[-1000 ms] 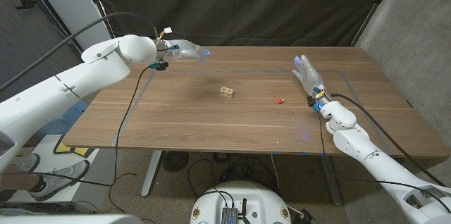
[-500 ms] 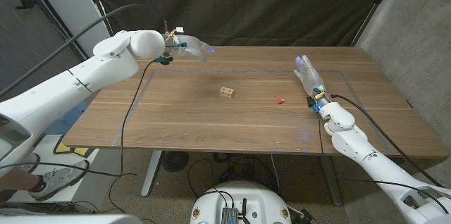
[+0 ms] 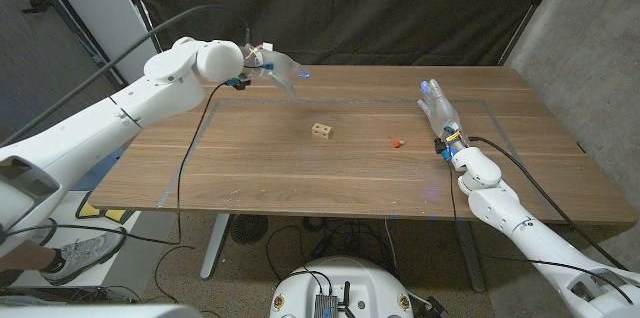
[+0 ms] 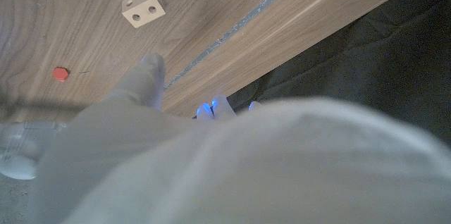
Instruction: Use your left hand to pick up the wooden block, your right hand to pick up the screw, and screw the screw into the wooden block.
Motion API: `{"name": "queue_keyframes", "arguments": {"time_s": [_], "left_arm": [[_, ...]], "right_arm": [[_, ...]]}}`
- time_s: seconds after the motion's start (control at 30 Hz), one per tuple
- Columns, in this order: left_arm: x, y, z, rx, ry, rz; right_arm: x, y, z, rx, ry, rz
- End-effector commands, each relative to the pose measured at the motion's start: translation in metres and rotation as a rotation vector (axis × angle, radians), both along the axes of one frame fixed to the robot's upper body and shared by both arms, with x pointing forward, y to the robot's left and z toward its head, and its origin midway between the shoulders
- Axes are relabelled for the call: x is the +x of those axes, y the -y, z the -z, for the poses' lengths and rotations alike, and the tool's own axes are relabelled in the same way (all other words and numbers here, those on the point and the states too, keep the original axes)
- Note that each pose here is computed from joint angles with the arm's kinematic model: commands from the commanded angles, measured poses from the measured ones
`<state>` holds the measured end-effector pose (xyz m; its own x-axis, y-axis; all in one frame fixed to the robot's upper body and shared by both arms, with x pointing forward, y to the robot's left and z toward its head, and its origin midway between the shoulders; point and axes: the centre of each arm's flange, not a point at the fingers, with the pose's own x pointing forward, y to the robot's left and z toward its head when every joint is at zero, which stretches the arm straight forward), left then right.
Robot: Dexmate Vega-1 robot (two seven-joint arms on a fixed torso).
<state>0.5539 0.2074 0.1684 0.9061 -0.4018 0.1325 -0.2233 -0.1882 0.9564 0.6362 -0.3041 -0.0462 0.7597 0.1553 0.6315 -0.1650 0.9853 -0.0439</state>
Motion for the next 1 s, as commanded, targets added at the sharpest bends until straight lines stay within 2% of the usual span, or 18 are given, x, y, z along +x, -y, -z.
{"name": "queue_keyframes", "arguments": {"time_s": [0.03, 0.43, 0.7, 0.83, 1.0], "left_arm": [[-0.002, 0.012, 0.011, 0.093, 0.063, -0.034], [0.004, 0.028, 0.026, 0.142, 0.069, -0.086], [0.010, 0.036, 0.032, 0.158, 0.070, -0.075], [0.012, 0.042, 0.035, 0.183, 0.102, -0.070], [0.014, 0.047, 0.039, 0.182, 0.105, -0.062]], "right_arm": [[-0.004, -0.004, 0.005, 0.019, 0.000, 0.015], [-0.006, -0.010, 0.007, 0.017, -0.016, 0.012], [-0.004, -0.012, 0.009, 0.020, -0.019, 0.015], [-0.003, -0.013, 0.012, 0.027, -0.026, 0.014], [-0.004, -0.014, 0.014, 0.029, -0.031, 0.016]]}}
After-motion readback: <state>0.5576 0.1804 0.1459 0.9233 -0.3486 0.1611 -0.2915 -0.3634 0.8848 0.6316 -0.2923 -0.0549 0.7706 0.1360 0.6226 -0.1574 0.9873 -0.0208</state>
